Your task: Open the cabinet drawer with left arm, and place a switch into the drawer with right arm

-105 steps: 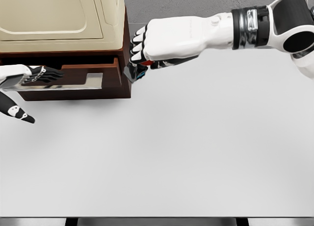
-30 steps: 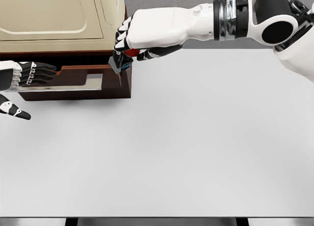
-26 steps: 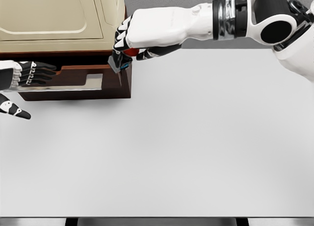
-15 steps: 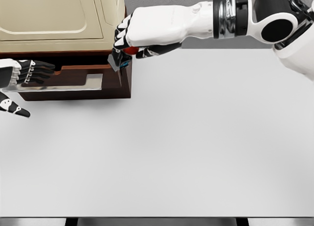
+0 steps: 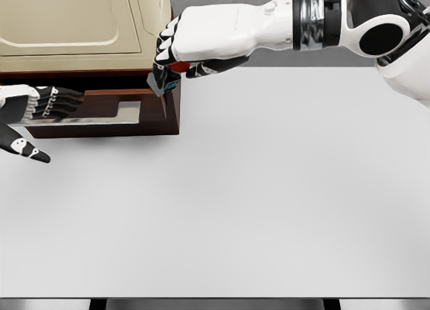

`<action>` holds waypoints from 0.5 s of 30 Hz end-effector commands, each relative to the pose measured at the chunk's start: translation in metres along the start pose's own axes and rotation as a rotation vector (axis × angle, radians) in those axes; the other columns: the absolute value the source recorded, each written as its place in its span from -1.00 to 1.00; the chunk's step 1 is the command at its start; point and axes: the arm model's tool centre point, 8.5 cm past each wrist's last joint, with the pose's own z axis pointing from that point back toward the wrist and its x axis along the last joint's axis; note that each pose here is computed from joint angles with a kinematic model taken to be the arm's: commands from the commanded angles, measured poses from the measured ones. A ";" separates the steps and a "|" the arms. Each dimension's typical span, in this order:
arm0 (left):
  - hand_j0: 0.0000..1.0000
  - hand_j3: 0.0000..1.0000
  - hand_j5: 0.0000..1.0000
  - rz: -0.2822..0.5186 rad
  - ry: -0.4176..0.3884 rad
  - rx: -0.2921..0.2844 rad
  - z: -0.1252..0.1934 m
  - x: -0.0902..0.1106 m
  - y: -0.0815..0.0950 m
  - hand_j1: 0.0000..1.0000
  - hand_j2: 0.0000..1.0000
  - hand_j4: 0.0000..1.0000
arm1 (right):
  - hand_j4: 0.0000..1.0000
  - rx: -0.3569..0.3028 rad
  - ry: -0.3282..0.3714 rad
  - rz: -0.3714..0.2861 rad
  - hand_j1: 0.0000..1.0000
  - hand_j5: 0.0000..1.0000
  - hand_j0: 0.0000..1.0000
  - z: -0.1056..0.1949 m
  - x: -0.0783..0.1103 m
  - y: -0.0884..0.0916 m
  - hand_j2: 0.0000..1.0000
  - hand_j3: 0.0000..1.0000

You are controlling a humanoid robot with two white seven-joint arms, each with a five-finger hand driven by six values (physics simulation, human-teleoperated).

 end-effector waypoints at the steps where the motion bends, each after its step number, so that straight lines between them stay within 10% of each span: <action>1: 1.00 1.00 1.00 -0.001 -0.004 -0.002 -0.001 0.001 0.000 1.00 1.00 1.00 | 0.13 -0.004 0.002 -0.005 0.13 0.13 0.13 0.000 0.000 0.000 0.13 0.13; 15: 1.00 1.00 1.00 0.013 0.004 -0.023 -0.002 -0.004 -0.008 1.00 1.00 1.00 | 0.13 -0.005 0.006 -0.008 0.13 0.13 0.13 0.001 -0.001 -0.001 0.13 0.13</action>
